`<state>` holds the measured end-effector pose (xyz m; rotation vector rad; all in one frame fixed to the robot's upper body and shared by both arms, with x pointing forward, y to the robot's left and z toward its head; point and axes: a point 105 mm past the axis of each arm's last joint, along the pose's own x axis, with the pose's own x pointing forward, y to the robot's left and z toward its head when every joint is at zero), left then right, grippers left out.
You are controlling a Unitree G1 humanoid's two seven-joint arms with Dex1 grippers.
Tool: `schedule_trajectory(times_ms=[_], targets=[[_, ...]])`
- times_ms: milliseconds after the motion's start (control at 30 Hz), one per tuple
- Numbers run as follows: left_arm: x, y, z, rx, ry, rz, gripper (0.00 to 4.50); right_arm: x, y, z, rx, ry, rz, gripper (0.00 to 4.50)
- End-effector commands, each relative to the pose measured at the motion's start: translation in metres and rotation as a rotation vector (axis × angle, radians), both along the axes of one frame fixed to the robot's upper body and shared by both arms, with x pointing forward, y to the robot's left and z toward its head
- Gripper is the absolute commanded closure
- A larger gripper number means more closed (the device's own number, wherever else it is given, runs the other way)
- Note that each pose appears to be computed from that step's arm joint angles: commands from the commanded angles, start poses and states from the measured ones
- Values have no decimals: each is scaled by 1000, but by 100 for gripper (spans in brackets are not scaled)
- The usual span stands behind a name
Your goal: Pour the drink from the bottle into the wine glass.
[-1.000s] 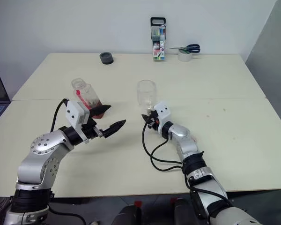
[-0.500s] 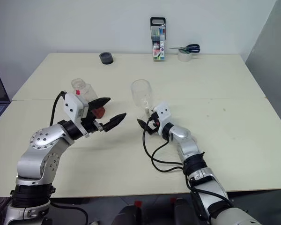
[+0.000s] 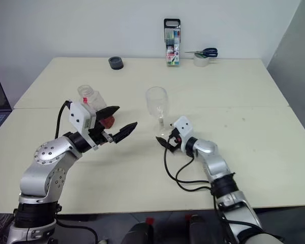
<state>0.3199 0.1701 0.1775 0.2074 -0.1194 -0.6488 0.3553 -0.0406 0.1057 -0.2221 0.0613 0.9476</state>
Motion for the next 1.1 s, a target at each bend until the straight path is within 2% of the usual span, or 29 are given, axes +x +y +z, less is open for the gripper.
schedule_trajectory(times_ms=[33,200,333,533,1100], targets=[[-3,12,-6,7,-14,87,0,-24,1,25,-5,-45,110,2],[-4,43,-42,39,34,305,0,-58,-19,45,-8,-55,179,2],[-3,58,-54,14,57,379,0,-71,-21,60,21,-66,191,2],[13,81,-51,-28,46,469,0,-74,-18,71,55,-66,172,2],[49,94,-37,-18,21,454,0,-82,-4,82,95,-68,199,2]])
